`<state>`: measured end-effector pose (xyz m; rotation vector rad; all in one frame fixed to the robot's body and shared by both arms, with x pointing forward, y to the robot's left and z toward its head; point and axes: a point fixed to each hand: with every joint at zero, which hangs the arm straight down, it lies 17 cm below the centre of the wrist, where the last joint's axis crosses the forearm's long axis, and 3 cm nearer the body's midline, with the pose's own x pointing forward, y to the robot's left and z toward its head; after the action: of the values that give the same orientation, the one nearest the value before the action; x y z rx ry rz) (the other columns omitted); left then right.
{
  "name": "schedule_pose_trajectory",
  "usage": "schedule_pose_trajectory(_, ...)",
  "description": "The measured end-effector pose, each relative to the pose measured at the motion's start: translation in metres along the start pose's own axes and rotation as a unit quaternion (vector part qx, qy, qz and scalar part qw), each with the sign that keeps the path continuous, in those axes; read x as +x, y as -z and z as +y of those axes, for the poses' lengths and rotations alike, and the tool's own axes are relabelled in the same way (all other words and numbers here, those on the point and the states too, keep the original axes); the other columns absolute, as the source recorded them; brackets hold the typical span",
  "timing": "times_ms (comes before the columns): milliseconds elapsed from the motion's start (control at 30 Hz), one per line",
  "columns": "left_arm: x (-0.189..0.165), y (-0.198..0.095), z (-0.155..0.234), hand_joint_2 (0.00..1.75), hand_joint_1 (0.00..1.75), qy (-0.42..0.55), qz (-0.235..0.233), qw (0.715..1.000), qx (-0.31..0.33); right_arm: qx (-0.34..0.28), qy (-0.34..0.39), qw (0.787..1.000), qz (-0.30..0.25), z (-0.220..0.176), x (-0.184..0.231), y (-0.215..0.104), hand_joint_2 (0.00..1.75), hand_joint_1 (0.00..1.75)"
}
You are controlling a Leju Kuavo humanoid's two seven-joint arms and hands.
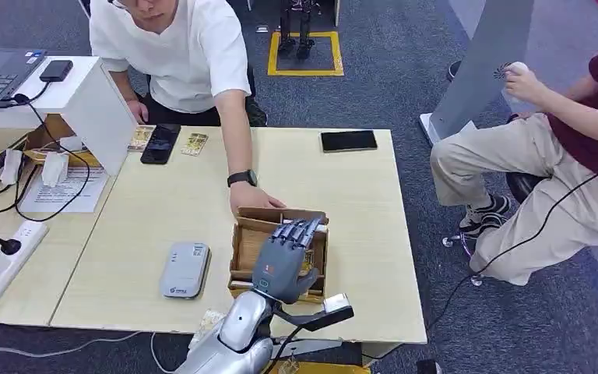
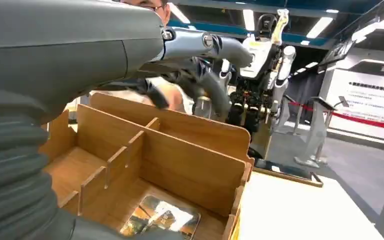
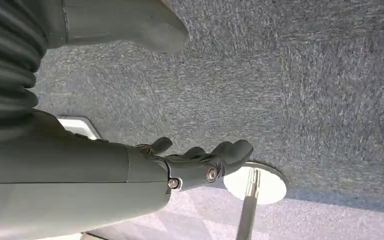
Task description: Pass the card to the sensor for recognition and then transmit it.
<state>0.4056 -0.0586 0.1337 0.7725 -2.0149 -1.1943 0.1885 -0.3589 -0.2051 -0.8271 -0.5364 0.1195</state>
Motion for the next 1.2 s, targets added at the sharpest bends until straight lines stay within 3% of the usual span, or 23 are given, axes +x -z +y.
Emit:
schedule_pose_trajectory(367, 0.003, -0.002, 0.024, 1.75, 0.00, -0.025, -0.010, 0.999, 0.038, -0.003, -0.001, 1.000, 0.004, -0.002, -0.007, -0.002, 1.75, 0.00)
schedule_pose_trajectory(700, -0.017, 0.000, 0.054, 1.75, 0.00, -0.048, 0.006, 0.995, 0.083, -0.004, -0.004, 1.000, 0.005, -0.001, -0.011, -0.004, 1.75, 0.00)
schedule_pose_trajectory(1033, -0.067, -0.008, 0.104, 1.75, 0.00, -0.147, 0.065, 0.971, 0.176, -0.008, -0.001, 1.000, 0.014, -0.001, -0.021, -0.010, 1.75, 0.00)
schedule_pose_trajectory(1200, -0.061, -0.008, 0.110, 1.75, 0.00, -0.127, 0.040, 0.974, 0.182, -0.008, 0.000, 1.000, 0.012, 0.000, -0.021, -0.012, 1.75, 0.00)
